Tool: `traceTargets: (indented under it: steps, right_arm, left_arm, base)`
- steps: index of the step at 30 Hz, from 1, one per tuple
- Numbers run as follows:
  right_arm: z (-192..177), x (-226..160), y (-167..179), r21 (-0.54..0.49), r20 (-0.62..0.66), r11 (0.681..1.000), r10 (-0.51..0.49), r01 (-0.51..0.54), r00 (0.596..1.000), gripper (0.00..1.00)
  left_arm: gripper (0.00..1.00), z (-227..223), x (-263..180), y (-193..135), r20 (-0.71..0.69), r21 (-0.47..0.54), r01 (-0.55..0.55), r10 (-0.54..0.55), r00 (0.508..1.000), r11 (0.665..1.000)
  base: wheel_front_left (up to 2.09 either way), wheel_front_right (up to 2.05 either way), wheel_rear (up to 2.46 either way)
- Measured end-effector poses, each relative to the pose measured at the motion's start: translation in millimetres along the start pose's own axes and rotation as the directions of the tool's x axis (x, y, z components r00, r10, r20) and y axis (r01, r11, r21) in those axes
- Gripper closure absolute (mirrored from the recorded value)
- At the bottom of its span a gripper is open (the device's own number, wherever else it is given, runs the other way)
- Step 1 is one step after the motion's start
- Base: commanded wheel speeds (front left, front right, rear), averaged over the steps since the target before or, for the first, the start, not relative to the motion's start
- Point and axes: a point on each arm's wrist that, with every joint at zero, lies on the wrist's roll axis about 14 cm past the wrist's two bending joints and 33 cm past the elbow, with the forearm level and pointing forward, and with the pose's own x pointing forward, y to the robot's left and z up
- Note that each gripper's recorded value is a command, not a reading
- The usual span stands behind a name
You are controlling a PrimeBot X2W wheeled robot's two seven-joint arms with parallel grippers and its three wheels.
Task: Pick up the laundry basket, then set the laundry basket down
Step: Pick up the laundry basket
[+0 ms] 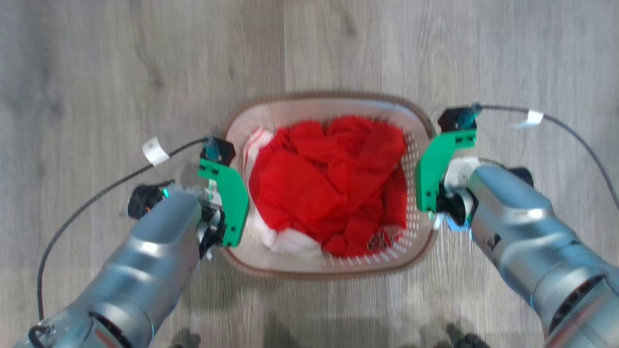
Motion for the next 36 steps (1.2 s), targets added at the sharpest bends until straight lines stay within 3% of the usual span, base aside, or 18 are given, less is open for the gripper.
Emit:
traceTargets:
  steps: [23,36]
  right_arm:
    - [-23,-111,55,-0.065,0.076,0.998,0.019,-0.014,0.997,1.0]
    - [-35,-131,70,-0.114,0.094,0.993,0.02,-0.009,0.995,1.0]
  left_arm:
    - [1.0,-35,-98,-44,0.04,0.021,-0.026,0.025,0.999,0.999]
    - [1.0,-54,-118,-53,0.035,0.012,-0.034,0.034,0.999,0.999]
  base:
    - [0.0,0.0,0.0]
    - [0.0,0.0,0.0]
